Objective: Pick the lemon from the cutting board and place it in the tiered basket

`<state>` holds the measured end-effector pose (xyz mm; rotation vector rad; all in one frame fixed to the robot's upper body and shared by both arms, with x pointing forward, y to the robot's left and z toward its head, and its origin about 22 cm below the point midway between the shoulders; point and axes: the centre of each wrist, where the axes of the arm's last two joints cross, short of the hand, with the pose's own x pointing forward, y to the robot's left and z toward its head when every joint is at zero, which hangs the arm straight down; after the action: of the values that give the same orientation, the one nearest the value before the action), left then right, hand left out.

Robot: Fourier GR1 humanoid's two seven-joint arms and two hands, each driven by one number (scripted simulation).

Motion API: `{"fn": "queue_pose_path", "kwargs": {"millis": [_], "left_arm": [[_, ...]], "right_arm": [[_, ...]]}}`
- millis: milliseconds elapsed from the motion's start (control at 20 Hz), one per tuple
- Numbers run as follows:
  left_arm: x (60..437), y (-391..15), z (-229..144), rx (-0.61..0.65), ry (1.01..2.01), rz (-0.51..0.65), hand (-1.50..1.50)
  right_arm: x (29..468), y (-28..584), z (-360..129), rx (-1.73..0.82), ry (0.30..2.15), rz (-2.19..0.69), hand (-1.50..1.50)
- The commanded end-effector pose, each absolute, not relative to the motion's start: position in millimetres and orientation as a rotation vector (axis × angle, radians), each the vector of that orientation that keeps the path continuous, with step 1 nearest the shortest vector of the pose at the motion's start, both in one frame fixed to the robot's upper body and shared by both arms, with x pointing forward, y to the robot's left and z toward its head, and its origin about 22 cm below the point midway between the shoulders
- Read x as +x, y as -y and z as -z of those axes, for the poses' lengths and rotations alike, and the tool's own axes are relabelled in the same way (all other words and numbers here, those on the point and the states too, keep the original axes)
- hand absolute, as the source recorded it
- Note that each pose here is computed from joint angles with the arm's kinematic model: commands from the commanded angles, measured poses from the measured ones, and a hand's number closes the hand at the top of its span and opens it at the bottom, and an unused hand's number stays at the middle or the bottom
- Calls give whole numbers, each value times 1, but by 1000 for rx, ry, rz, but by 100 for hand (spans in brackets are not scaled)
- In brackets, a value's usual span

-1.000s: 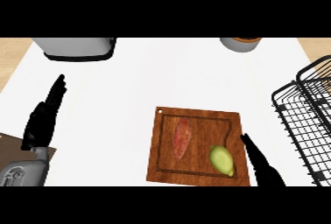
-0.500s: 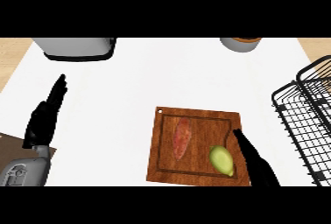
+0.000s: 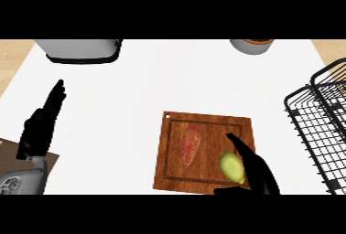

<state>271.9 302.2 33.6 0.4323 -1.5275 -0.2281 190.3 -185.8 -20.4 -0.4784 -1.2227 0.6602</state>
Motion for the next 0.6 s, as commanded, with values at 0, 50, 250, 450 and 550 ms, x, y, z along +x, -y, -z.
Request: {"fn": "queue_pose_path", "kwargs": {"millis": [0, 50, 250, 450, 550], "left_arm": [[285, -306, -41, 436, 1537, 232, 0], [287, -292, -33, 423, 1535, 233, 0], [289, -292, -43, 419, 1546, 245, 0], [279, -280, -27, 416, 1541, 230, 0], [291, -277, -34, 441, 1526, 221, 0]], "right_arm": [[198, 169, 26, -419, 1161, -786, 150], [209, 180, 29, -400, 1216, -829, 150], [184, 166, 33, -569, 1295, -915, 150], [185, 165, 34, -459, 1306, -787, 150], [192, 170, 13, -427, 1339, -733, 150]]}}
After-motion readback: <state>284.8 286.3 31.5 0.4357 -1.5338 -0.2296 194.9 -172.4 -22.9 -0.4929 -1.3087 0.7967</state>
